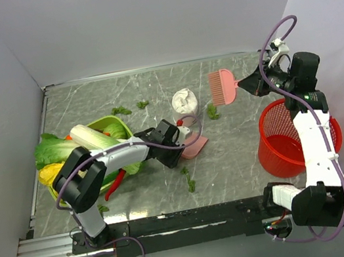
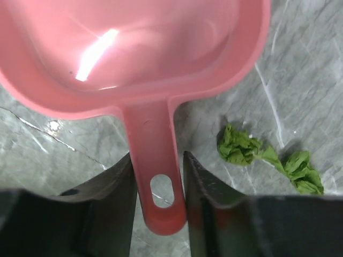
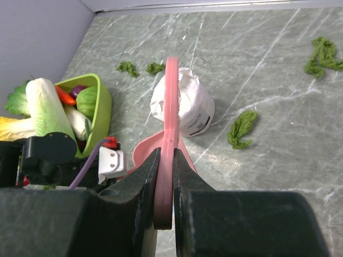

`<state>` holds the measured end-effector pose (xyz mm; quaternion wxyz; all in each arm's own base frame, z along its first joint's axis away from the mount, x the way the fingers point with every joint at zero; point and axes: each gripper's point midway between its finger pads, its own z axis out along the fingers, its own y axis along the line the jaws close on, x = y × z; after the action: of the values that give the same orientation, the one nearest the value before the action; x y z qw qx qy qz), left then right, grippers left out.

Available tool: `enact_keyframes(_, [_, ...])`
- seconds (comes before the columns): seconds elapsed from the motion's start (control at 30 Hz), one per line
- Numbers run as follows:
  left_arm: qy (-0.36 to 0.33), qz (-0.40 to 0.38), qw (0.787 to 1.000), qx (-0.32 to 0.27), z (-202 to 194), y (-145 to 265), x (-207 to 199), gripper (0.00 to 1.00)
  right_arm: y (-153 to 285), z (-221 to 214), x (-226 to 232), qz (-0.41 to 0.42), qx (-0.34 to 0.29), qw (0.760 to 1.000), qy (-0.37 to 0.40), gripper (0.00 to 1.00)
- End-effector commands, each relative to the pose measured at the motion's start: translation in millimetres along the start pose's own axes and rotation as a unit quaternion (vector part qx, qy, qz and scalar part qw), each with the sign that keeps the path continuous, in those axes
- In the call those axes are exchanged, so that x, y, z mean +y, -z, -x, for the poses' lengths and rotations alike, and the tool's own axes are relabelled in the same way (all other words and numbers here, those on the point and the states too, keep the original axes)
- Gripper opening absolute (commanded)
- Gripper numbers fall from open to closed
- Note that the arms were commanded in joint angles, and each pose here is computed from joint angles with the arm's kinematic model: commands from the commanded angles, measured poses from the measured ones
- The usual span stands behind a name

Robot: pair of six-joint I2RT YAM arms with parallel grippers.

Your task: Sweep away the paper scraps from the table

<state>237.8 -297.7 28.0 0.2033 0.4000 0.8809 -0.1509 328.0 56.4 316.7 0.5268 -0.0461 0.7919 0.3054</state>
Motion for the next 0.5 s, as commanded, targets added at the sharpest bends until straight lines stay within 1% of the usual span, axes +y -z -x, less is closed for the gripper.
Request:
enact_keyframes(0.0, [-0.007,-0.010,1.000,-0.020,21.8,9.0,-3.8,0.33,5.9,15.8,4.9,-0.002,-0.021,1.000,0.022,0.00])
enact_keyframes(0.07, [-0.017,-0.015,1.000,-0.017,21.4,13.2,-4.6,0.31,5.8,16.6,5.6,0.000,-0.022,0.999,0.023,0.00])
enact_keyframes(0.1, [-0.017,-0.014,1.000,-0.018,23.3,14.7,-3.9,0.26,5.2,14.9,4.9,0.000,-0.020,1.000,0.021,0.00])
enact_keyframes(0.13, [-0.039,-0.014,0.999,-0.014,21.0,16.8,-1.9,0.22,4.8,15.0,4.3,-0.001,-0.020,1.000,0.021,0.00])
enact_keyframes(0.2, [-0.046,-0.018,0.999,-0.010,20.8,20.7,-0.9,0.12,4.3,14.2,3.7,-0.001,-0.017,1.000,0.020,0.00])
enact_keyframes(0.37, [-0.064,-0.021,0.998,-0.005,13.7,45.8,1.3,0.05,5.3,17.1,2.7,-0.005,-0.015,0.999,0.027,0.00])
enact_keyframes(0.4, [-0.066,-0.024,0.998,-0.005,10.4,49.7,1.0,0.01,5.2,18.1,2.9,-0.005,-0.016,0.999,0.032,0.00])
enact_keyframes(0.43, [-0.076,-0.027,0.997,-0.017,13.3,60.4,0.3,0.01,5.4,18.8,2.5,-0.007,-0.016,0.999,0.034,0.00])
enact_keyframes(0.47, [-0.087,-0.036,0.995,-0.016,10.7,66.5,-1.8,0.01,5.1,18.7,2.5,-0.005,-0.014,0.999,0.035,0.00])
